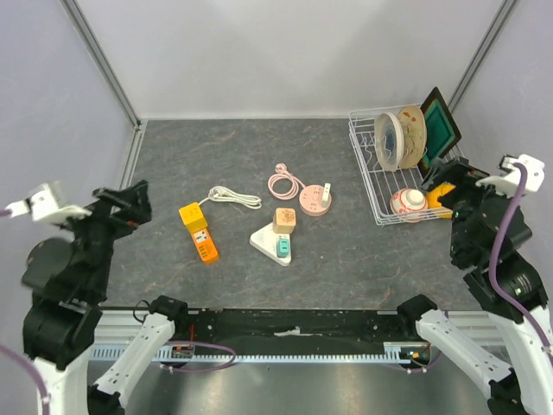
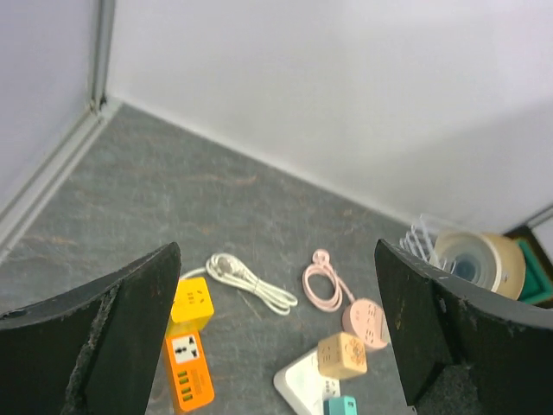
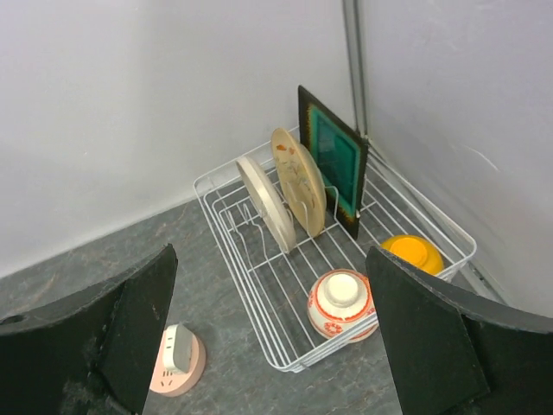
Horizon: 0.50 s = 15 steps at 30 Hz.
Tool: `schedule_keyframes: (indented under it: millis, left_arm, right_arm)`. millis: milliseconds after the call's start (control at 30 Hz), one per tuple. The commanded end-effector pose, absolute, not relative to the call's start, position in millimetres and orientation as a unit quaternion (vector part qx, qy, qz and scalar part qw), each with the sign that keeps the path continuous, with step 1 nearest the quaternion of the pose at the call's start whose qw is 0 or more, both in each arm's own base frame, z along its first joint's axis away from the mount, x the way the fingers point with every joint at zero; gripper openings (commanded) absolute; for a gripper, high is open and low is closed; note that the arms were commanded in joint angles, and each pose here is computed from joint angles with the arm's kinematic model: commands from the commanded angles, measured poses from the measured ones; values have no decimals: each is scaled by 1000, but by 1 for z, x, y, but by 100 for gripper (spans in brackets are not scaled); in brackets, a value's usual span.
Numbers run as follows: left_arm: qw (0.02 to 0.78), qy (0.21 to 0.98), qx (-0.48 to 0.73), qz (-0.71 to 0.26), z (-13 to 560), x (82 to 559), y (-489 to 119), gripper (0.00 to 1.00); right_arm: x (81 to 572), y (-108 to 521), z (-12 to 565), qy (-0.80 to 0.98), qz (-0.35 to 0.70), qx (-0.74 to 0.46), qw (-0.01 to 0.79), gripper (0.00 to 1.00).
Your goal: Insert the plug
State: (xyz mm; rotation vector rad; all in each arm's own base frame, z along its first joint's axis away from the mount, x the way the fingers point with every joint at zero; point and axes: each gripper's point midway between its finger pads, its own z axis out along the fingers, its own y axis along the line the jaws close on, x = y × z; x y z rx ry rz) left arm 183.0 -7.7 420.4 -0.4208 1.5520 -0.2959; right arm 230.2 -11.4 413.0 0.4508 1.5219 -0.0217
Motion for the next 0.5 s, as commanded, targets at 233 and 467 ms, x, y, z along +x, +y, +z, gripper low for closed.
schedule_keyframes:
  millis: [233,467]
  left_arm:
    - [762,600,-218,-110,462,103,40,100]
    - [773,584,-219,-114,457,86,46,100]
  right_arm:
    - [186,-46,423,637,-26,224,737,98]
    - [168,-53,421,620,-11,227,751,98]
